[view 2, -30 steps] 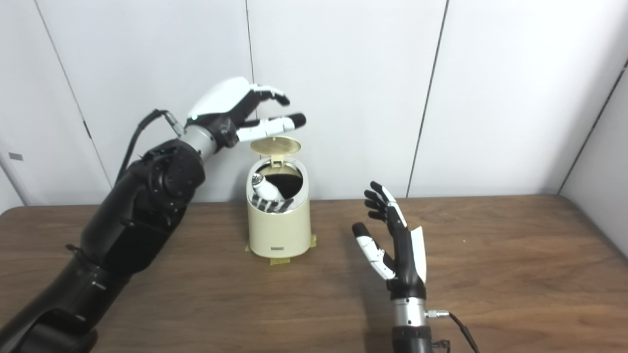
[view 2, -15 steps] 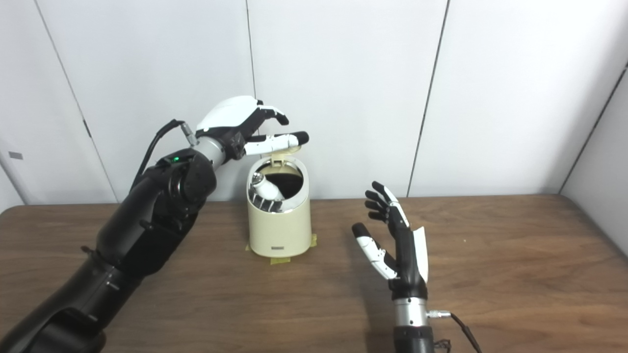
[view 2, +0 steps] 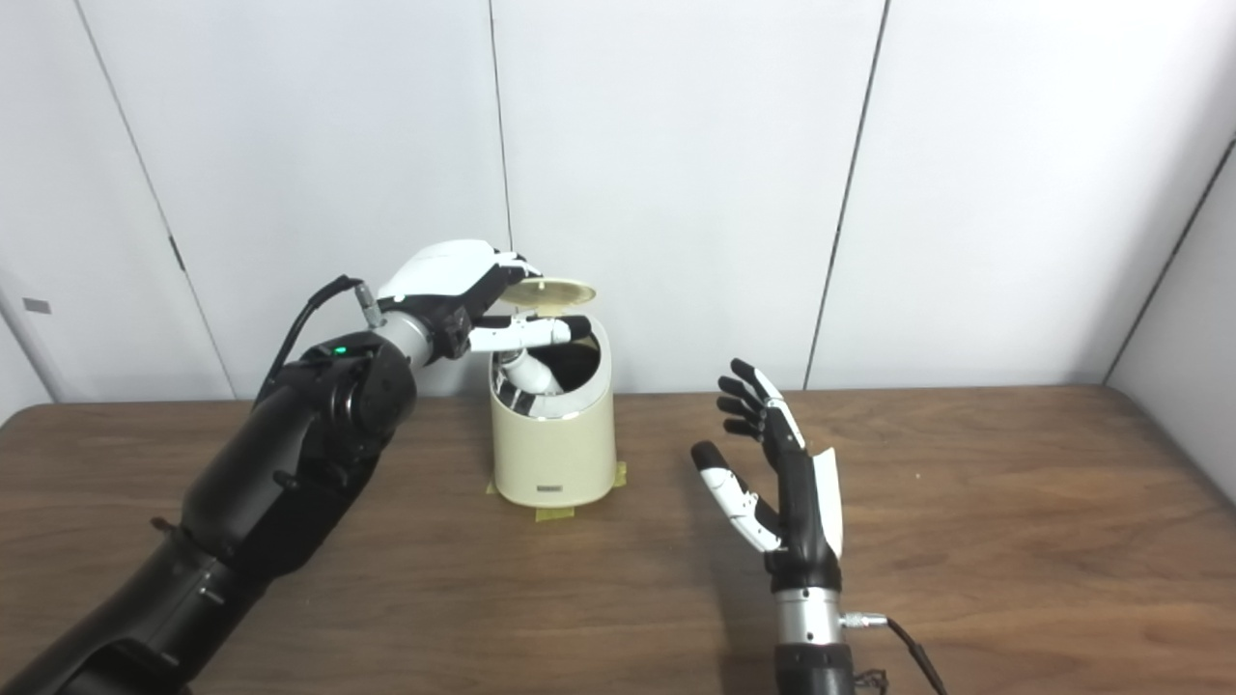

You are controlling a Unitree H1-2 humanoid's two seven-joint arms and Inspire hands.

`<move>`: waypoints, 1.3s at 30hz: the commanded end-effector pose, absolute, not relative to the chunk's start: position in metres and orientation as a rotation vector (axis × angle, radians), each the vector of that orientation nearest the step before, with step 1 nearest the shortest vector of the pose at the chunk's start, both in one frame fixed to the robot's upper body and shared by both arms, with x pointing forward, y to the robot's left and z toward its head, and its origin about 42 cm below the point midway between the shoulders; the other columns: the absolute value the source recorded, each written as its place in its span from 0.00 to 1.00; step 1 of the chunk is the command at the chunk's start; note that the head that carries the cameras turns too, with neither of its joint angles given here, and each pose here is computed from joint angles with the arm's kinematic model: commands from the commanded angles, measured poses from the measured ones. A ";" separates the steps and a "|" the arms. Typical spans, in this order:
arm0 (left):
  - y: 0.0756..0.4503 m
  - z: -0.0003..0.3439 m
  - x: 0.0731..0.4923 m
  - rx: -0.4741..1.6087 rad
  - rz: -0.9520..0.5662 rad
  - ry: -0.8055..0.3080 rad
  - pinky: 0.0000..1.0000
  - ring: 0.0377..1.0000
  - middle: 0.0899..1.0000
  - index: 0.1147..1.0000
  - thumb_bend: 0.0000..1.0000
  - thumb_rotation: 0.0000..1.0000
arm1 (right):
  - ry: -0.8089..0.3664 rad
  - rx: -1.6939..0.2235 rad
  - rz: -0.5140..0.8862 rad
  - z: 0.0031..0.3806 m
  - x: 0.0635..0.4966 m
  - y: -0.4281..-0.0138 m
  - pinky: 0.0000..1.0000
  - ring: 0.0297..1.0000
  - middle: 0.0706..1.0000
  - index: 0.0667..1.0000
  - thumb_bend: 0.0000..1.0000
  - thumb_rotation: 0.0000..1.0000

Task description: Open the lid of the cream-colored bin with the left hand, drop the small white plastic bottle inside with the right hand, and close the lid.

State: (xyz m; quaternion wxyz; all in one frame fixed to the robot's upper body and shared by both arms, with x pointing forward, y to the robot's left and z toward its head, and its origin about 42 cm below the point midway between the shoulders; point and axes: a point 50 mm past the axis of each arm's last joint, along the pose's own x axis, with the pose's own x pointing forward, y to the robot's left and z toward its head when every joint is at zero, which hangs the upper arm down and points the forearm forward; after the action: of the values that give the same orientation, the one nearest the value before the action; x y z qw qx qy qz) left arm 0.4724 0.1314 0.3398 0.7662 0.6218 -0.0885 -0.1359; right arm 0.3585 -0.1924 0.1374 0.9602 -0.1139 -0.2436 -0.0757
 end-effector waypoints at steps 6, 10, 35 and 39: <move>0.138 0.345 0.466 1.406 -0.266 -0.284 1.00 1.00 0.88 0.84 0.85 1.00 | -0.440 -0.239 -0.143 0.112 0.342 -0.185 0.69 0.75 0.79 0.83 0.47 0.71; 0.141 0.337 0.462 1.499 -0.243 -0.324 1.00 1.00 0.87 0.84 0.85 1.00 | -0.434 -0.229 -0.143 0.111 0.343 -0.184 0.70 0.75 0.79 0.84 0.48 0.70; 0.133 0.291 0.440 1.971 -0.245 -0.434 1.00 1.00 0.91 0.87 0.87 1.00 | -0.438 -0.228 -0.129 0.112 0.345 -0.181 0.71 0.77 0.79 0.84 0.48 0.64; 0.132 0.286 0.439 1.983 -0.256 -0.435 1.00 1.00 0.91 0.87 0.86 1.00 | -0.438 -0.228 -0.129 0.112 0.345 -0.181 0.72 0.77 0.79 0.84 0.48 0.65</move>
State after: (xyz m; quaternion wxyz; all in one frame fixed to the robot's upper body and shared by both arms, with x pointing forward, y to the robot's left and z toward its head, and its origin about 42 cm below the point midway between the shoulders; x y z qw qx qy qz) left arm 0.4377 0.1326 0.2802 0.5308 0.8219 -0.1777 -0.1055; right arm 0.3593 -0.1889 0.1375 0.9596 -0.1192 -0.2451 -0.0701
